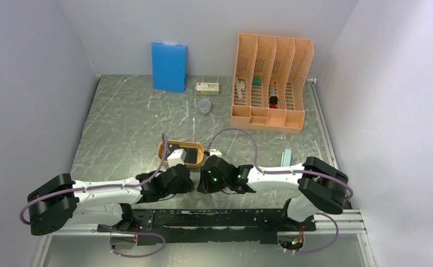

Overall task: Put the credit cards into the card holder
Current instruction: Close the card holder.

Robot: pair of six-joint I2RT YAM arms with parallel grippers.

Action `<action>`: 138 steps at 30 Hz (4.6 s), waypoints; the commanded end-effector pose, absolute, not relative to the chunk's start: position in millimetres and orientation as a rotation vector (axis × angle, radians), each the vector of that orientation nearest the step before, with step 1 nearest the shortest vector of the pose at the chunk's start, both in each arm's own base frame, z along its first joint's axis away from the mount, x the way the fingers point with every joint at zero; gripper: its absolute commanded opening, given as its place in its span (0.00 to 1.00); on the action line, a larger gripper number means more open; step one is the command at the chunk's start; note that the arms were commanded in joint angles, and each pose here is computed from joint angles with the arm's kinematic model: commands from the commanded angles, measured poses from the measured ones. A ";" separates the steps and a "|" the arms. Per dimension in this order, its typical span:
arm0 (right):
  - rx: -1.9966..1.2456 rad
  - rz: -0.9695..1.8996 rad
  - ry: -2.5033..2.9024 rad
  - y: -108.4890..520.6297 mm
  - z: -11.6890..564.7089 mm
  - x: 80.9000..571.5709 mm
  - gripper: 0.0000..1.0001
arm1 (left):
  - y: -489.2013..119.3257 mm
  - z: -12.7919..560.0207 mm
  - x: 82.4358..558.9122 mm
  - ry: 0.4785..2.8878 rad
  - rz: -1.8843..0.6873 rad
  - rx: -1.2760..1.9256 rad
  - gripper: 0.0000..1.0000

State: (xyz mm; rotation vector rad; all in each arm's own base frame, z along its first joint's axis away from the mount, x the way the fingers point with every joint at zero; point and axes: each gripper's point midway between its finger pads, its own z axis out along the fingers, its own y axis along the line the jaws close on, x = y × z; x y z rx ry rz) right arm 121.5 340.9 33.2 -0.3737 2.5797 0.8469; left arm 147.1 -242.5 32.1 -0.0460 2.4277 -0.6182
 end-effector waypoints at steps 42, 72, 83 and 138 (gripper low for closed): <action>0.195 1.345 2.479 313.1 30.3 122.5 0.41 | -191.8 -47.0 120.5 2.575 -0.481 -0.174 0.05; -0.526 -0.038 1.730 201.2 262.4 229.4 0.00 | -188.7 334.6 172.6 1.948 -0.808 -0.202 0.68; -0.447 -0.472 1.254 177.0 365.1 243.4 0.00 | -256.1 406.5 183.4 1.775 -1.051 -0.075 0.81; -0.594 -0.622 0.912 218.5 405.7 197.8 0.00 | -320.2 424.2 217.3 1.522 -1.170 -0.073 0.37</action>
